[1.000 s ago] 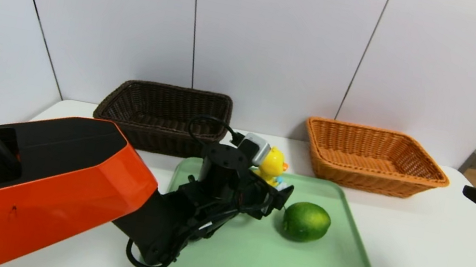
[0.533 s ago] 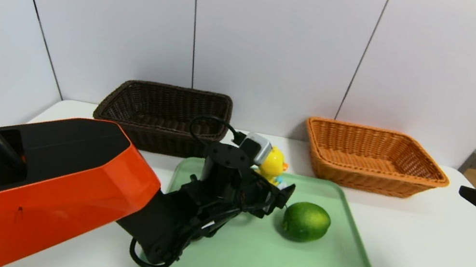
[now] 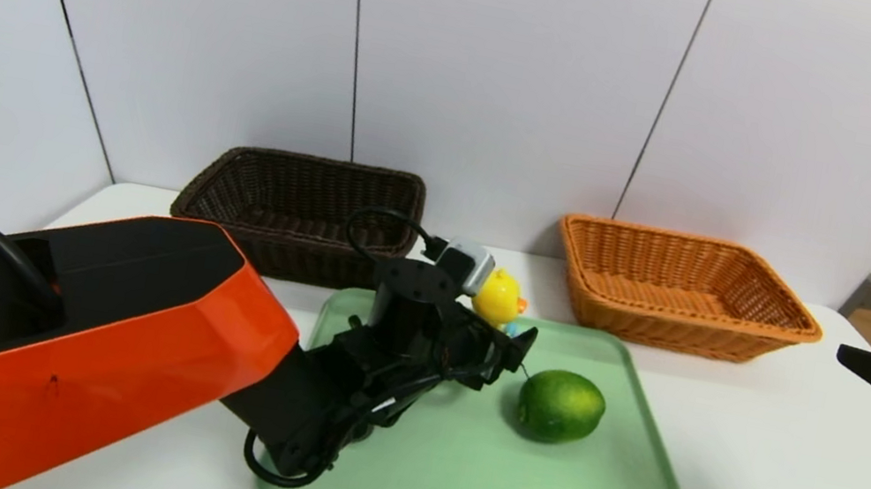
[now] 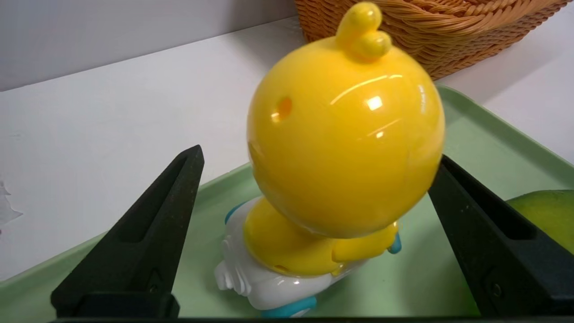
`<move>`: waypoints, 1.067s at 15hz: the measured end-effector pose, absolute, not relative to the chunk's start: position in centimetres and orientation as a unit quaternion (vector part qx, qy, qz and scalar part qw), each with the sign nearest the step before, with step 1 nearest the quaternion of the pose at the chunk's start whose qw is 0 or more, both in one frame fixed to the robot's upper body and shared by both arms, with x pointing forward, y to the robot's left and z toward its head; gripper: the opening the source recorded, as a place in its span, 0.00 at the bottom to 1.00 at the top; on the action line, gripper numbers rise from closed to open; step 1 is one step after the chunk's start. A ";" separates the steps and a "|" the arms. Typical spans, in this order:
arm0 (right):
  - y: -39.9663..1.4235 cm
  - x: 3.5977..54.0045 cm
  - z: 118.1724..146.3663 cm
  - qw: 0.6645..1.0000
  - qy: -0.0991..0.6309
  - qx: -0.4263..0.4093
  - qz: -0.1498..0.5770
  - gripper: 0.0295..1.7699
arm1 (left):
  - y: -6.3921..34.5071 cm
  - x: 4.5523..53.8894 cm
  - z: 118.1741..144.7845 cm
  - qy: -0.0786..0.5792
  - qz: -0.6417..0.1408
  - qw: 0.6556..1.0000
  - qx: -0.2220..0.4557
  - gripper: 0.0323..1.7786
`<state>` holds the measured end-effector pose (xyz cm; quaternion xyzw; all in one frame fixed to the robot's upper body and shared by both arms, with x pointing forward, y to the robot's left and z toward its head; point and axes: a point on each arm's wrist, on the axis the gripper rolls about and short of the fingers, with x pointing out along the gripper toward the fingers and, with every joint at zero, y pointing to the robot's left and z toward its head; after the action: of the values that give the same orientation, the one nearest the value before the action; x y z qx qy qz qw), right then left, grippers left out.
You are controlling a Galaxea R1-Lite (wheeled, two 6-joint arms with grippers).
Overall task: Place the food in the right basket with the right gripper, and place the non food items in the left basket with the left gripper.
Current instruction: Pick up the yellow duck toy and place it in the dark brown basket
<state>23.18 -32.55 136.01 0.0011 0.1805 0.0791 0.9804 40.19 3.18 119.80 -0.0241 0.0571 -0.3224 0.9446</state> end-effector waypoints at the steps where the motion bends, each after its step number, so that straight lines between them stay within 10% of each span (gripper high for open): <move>1: -32.5 23.2 135.9 0.980 0.181 0.002 0.082 0.96 | 3.2 40.3 119.7 0.058 -0.321 0.945 -0.024 0.95; 5: -32.5 23.2 135.8 0.979 0.183 0.002 0.085 0.96 | 3.4 40.9 119.4 0.055 -0.314 0.947 -0.026 0.95; 14: -32.5 23.1 135.5 0.978 0.190 0.003 0.086 0.96 | 3.3 41.3 119.4 0.043 -0.314 0.948 -0.031 0.20; 16: -32.5 23.1 135.4 0.978 0.191 0.003 0.087 0.96 | 3.3 41.3 119.3 0.044 -0.314 0.948 -0.031 0.20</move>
<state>23.14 -32.52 135.39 0.0029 0.1914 0.0867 0.9777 41.33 3.28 119.27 -0.0307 0.0441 -0.3140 0.9479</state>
